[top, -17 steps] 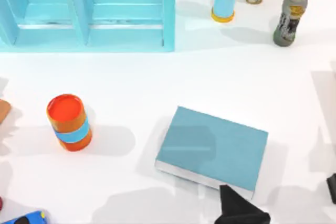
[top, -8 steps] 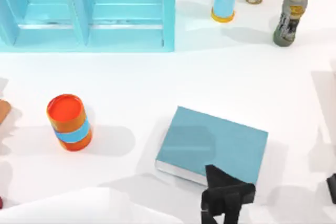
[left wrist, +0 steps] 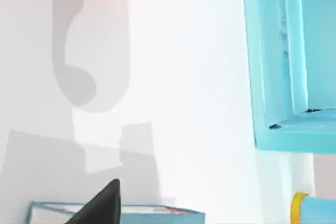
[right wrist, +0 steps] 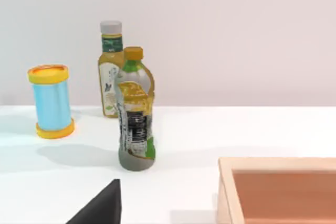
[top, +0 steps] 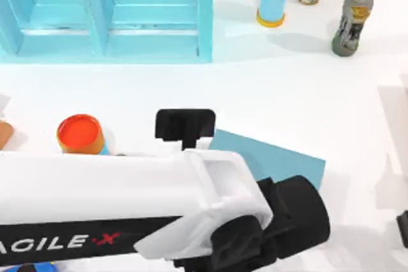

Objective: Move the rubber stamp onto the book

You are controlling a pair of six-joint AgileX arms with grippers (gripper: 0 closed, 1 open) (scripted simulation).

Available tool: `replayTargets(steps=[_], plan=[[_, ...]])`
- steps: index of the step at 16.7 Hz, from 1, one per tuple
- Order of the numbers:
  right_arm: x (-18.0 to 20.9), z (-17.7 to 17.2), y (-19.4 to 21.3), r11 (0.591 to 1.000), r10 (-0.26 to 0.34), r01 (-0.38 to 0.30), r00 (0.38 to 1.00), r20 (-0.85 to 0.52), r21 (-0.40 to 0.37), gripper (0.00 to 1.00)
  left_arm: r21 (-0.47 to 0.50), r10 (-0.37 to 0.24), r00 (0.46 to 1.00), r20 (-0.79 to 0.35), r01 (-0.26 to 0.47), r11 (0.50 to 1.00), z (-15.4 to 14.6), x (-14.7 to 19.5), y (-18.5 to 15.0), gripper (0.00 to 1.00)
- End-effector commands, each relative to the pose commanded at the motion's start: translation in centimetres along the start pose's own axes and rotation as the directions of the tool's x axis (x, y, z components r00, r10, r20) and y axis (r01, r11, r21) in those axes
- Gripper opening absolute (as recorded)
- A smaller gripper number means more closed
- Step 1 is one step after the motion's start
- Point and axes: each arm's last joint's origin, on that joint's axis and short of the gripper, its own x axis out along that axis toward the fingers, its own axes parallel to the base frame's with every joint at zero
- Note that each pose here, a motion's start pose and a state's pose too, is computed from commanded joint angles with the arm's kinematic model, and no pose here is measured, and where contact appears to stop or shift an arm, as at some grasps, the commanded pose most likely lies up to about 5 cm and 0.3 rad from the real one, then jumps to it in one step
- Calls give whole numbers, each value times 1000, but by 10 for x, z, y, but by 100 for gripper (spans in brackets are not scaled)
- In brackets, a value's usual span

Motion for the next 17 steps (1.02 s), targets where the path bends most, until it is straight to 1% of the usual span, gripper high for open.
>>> replayTargets(steps=[2, 3, 5, 7, 8, 10, 12, 13, 15, 17], plan=[[0, 0, 0, 1000, 0, 0, 1000, 0, 0, 100, 72, 62, 998, -25, -60, 996, 33, 17, -22, 100], [0, 0, 0, 1000, 0, 0, 1000, 0, 0, 100, 112, 82, 996, -46, -77, 991, 51, 25, -30, 100], [0, 0, 0, 1000, 0, 0, 1000, 0, 0, 100, 200, 97, 990, -98, -76, 977, 89, 38, -41, 100], [0, 0, 0, 1000, 0, 0, 1000, 0, 0, 100, 294, 73, 985, -155, -25, 956, 127, 46, -45, 100], [0, 0, 0, 1000, 0, 0, 1000, 0, 0, 100, 342, 47, 982, -181, 18, 939, 145, 49, -43, 100], [0, 0, 0, 1000, 0, 0, 1000, 0, 0, 100, 439, -30, 974, -223, 128, 890, 177, 53, -36, 100], [0, 0, 0, 1000, 0, 0, 1000, 0, 0, 100, 536, -128, 961, -246, 245, 808, 203, 55, -23, 100], [0, 0, 0, 1000, 0, 0, 1000, 0, 0, 100, 584, -181, 951, -251, 298, 755, 214, 55, -15, 100], [0, 0, 0, 1000, 0, 0, 1000, 0, 0, 100, 681, -286, 925, -249, 377, 628, 230, 57, 2, 100], [0, 0, 0, 1000, 0, 0, 1000, 0, 0, 100, 769, -380, 894, -237, 412, 488, 240, 60, 20, 100]])
